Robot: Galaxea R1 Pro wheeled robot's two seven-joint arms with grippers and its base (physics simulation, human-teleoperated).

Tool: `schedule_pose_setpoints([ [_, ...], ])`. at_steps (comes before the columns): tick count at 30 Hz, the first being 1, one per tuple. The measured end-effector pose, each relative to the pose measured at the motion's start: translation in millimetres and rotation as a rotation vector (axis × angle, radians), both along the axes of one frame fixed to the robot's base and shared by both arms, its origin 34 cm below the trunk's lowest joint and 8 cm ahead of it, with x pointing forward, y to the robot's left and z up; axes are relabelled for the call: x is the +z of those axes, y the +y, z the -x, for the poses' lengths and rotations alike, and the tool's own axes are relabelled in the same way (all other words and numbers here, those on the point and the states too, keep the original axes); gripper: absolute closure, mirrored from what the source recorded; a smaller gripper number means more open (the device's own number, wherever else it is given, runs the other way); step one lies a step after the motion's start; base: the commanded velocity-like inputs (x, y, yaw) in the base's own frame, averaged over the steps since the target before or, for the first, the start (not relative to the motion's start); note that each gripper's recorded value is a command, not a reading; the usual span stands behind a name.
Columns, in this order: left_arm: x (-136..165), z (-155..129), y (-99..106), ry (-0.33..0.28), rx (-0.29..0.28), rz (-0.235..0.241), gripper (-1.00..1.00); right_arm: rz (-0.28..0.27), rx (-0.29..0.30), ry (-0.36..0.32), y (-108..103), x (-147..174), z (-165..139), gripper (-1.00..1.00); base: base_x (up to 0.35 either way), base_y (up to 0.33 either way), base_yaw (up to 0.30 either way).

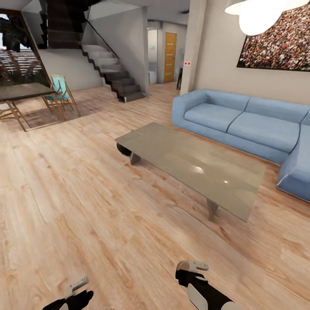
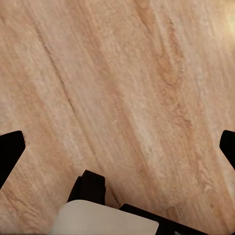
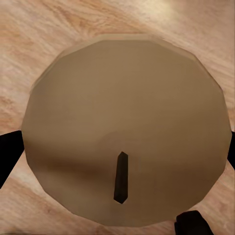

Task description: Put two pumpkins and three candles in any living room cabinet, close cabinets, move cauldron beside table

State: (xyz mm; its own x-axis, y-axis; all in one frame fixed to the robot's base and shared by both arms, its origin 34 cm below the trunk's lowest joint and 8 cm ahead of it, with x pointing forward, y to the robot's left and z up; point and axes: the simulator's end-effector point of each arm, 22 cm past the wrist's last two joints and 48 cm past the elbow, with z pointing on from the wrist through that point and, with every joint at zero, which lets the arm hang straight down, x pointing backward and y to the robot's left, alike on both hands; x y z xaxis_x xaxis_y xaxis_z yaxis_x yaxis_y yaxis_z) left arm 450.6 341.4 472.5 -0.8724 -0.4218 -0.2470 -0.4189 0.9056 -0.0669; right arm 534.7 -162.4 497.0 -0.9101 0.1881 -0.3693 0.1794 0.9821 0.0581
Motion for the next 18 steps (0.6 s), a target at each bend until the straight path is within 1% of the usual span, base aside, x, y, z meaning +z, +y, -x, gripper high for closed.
schedule_pose_setpoints([
  [5,-1.1,1.0,1.9,0.001,0.000,-0.003,-1.00,-0.001,0.000,0.005,0.3,-1.8,1.6,1.00,0.000,0.000,0.242],
  [10,-0.2,-4.8,6.1,-0.030,0.008,-0.018,-1.00,0.000,0.000,0.008,-0.1,-3.6,3.0,1.00,0.000,0.000,0.242],
  [14,-1.3,-4.2,4.8,-0.030,0.007,-0.017,-1.00,0.000,0.000,0.012,-0.1,-5.1,4.3,1.00,0.009,0.000,0.242],
  [18,-2.2,-2.9,5.7,-0.027,0.007,-0.019,-1.00,0.000,0.001,0.015,0.0,-6.4,5.6,1.00,0.152,0.000,0.242],
])
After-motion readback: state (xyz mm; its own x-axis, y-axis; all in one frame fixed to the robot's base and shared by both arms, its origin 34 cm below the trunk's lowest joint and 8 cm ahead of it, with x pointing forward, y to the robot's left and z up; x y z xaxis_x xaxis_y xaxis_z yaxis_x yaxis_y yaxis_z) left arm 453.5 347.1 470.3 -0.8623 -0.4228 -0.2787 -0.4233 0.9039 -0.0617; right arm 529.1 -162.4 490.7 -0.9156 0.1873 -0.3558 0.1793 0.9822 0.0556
